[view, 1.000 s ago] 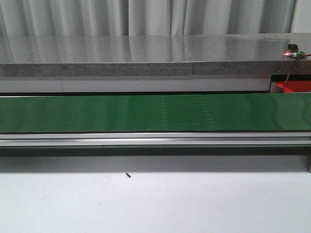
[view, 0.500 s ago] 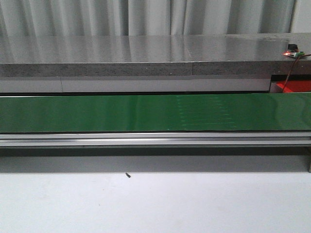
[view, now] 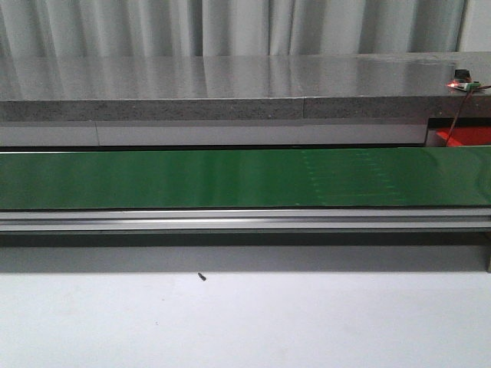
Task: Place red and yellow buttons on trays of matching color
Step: 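Move the left gripper over the remaining push-buttons beside the belt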
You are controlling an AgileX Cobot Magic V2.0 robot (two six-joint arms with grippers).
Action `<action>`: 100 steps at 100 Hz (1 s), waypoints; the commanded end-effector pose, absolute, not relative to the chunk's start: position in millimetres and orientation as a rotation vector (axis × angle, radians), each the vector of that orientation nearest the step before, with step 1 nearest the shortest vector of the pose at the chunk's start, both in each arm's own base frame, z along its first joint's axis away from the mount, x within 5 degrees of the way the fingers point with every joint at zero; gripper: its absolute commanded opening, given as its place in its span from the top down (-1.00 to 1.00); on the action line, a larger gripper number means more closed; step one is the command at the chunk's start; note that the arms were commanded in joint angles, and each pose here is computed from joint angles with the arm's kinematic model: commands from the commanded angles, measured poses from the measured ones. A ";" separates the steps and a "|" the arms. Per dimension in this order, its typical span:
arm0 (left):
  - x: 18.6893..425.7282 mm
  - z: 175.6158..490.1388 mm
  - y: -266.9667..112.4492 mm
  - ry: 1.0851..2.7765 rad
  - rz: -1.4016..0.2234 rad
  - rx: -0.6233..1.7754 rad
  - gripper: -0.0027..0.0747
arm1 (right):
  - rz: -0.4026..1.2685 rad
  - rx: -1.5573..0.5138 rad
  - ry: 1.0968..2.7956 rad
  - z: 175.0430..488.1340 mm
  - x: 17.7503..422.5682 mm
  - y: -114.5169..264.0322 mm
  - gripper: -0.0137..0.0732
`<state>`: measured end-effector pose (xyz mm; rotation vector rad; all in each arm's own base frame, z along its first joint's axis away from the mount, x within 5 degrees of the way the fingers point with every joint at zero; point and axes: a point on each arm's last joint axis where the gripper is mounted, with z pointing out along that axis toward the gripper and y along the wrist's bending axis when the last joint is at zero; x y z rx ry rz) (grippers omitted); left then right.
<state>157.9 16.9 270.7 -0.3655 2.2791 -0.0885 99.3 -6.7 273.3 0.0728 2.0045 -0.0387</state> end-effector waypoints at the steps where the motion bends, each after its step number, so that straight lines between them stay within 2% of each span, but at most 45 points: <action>1: 171.1 288.1 28.1 2.174 -0.079 -0.441 0.98 | -0.048 0.058 1.913 288.2 101.7 -6.8 0.82; 21: 186.7 294.7 62.1 2.148 0.012 -0.604 0.97 | -0.048 0.058 1.913 288.2 101.7 -6.8 0.82; 28: 192.0 297.9 73.4 2.129 0.037 -0.649 0.86 | -0.048 0.058 1.913 288.2 101.7 -6.8 0.82; 37: 200.5 303.9 85.7 2.115 0.058 -0.689 0.51 | -0.048 0.058 1.913 288.2 101.7 -6.8 0.82; 52: 219.5 307.2 97.4 2.142 0.061 -0.708 -0.39 | -0.048 0.058 1.913 288.2 101.7 -6.8 0.82; 59: 230.1 304.1 102.0 2.190 0.052 -0.722 -0.61 | -0.048 0.058 1.913 288.2 101.7 -6.8 0.82; 100: 304.6 271.1 135.0 2.498 -0.005 -0.802 -0.54 | -0.048 0.058 1.913 288.2 101.7 -6.8 0.82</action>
